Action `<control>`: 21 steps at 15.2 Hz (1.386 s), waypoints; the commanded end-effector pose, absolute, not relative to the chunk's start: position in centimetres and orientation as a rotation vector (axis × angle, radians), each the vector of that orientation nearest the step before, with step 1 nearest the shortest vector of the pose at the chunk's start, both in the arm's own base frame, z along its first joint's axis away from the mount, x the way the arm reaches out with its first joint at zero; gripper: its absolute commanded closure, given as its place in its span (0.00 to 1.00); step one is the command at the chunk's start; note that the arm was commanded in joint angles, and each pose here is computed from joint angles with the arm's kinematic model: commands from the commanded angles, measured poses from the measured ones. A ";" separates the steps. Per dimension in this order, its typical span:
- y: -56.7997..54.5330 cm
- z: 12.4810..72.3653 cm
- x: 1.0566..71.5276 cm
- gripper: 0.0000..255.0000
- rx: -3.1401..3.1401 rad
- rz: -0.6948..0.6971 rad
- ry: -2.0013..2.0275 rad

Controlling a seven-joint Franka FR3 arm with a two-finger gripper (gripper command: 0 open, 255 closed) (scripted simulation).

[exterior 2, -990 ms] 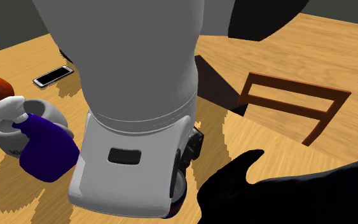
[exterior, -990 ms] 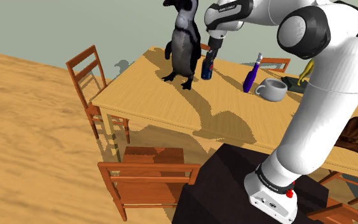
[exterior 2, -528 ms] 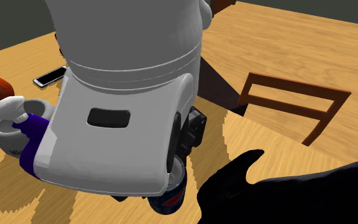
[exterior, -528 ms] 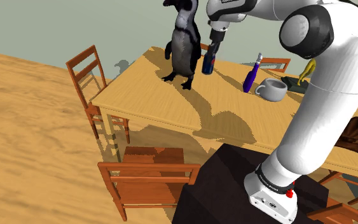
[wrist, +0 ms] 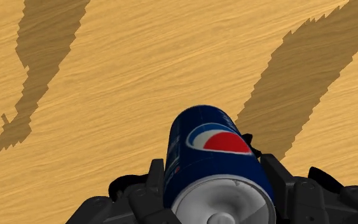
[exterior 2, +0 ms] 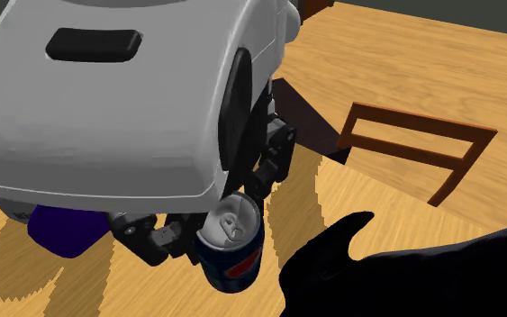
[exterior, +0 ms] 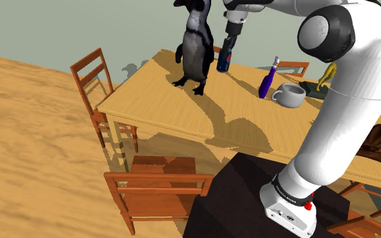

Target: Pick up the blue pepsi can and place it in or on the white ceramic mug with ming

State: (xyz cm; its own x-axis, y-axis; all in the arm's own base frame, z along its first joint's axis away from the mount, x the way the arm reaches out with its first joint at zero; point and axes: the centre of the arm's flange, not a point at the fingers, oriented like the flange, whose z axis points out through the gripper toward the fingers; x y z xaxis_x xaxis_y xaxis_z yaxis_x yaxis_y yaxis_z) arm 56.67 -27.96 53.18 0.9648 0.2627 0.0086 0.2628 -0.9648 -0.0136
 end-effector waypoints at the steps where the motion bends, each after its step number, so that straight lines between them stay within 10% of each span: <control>1: -27.8 54.3 56.8 1.00 -3.099 -0.011 -0.415; 21: -41.7 56.9 39.2 1.00 -3.099 -0.011 -0.415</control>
